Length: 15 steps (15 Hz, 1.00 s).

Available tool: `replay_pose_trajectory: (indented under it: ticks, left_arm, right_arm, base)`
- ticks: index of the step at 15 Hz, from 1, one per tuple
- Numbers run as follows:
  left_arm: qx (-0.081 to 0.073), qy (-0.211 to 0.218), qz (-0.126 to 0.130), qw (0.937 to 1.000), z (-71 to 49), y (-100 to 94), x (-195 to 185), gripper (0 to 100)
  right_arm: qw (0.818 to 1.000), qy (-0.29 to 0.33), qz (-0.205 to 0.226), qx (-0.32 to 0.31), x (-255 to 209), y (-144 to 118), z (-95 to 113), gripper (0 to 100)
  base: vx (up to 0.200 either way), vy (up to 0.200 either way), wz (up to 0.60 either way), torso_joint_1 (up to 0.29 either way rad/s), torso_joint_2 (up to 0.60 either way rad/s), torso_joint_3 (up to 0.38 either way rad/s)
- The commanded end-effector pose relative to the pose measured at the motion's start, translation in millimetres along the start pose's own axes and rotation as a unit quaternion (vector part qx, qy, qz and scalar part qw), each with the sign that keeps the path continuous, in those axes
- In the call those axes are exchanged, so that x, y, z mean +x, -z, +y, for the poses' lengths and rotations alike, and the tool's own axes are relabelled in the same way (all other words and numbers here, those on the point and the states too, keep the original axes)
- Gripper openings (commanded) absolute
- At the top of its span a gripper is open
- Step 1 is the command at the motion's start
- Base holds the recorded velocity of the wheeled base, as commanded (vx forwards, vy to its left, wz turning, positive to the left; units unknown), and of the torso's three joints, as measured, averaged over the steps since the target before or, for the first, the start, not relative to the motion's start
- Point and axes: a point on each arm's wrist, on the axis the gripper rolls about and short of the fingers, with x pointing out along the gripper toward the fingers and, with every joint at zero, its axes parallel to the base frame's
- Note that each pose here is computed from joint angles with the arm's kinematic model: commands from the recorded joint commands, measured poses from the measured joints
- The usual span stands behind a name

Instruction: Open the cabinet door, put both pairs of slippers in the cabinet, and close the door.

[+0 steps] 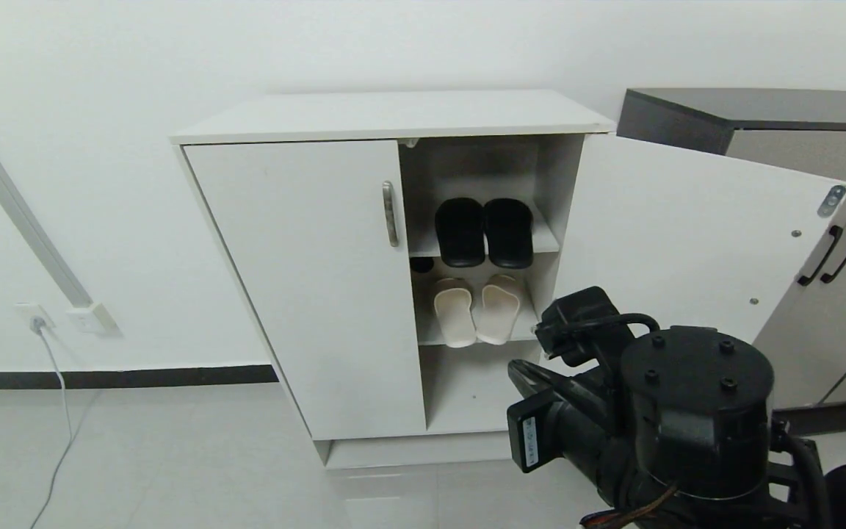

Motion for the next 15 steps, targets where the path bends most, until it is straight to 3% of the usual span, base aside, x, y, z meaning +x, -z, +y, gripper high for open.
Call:
replay_pose_trajectory:
  ticks: [1,15]
  left_arm:
    - [0.0,-0.001,0.001,1.0,0.0,0.2,0.1,0]
    - [0.0,-0.001,0.001,1.0,0.0,0.2,0.1,0]
  right_arm:
    - [1.0,0.001,0.002,-0.001,0.3,1.0,0.1,0]
    - [1.0,0.003,0.003,-0.005,0.9,1.5,-1.2,0]
  base:
    - [0.0,0.0,0.0,0.09,-0.47,-0.364]
    - [0.0,0.0,0.0,0.155,-0.48,-0.327]
